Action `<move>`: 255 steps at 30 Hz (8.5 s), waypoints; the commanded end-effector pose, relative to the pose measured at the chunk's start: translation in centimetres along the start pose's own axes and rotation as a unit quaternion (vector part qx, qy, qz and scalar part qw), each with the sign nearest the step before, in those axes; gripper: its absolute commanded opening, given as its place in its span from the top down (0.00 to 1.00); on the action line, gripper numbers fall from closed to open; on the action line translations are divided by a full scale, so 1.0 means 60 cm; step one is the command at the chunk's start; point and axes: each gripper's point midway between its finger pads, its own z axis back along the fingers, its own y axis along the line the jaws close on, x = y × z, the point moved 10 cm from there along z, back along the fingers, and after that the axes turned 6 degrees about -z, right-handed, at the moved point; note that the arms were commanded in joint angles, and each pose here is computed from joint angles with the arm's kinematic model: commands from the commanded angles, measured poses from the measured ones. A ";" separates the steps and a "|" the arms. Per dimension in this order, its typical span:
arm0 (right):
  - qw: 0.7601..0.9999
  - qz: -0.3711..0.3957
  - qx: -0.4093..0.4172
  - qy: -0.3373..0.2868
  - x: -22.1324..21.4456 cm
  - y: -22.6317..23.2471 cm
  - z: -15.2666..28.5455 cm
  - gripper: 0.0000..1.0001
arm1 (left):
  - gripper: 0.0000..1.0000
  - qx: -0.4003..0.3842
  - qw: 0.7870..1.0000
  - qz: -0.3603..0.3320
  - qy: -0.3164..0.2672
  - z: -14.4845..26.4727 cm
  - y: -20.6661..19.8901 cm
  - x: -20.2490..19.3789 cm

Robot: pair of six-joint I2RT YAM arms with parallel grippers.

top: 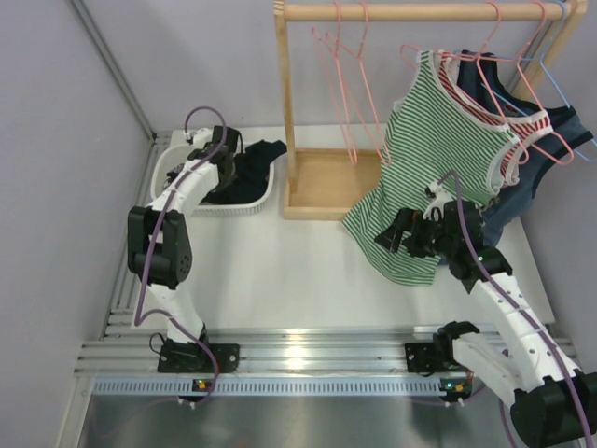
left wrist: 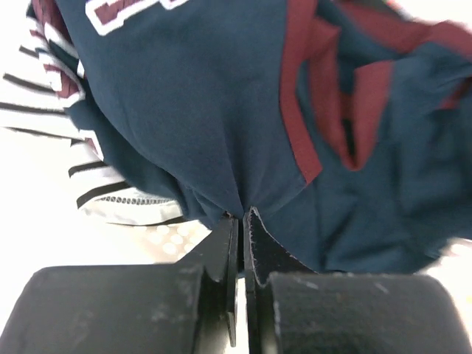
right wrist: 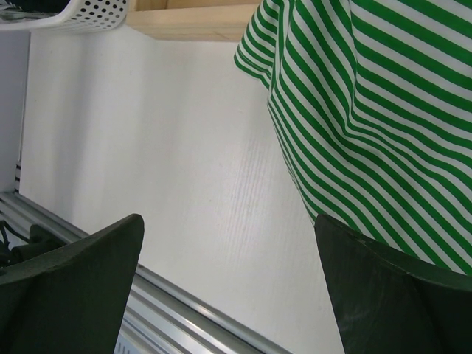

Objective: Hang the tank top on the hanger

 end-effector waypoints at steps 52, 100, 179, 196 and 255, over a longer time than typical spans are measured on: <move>1.000 0.012 0.026 0.007 -0.018 0.019 -0.038 0.00 | 1.00 -0.488 0.846 -0.169 0.137 0.435 -0.022 -0.480; 0.992 -0.080 0.062 -0.073 -0.048 0.202 -0.368 0.06 | 0.49 -0.162 0.985 0.065 0.016 0.170 0.126 -0.127; 0.998 -0.003 0.007 -0.068 -0.115 0.163 -0.312 0.93 | 0.91 -0.190 0.978 -0.046 0.070 0.037 0.062 -0.114; 0.988 0.066 0.042 -0.136 -0.088 0.261 -0.186 0.93 | 1.00 -0.251 0.966 -0.027 -0.061 0.255 0.160 -0.025; 0.994 0.061 -0.047 -0.078 -0.149 0.052 -0.079 0.92 | 1.00 -0.400 0.912 -0.043 0.078 0.297 0.043 -0.304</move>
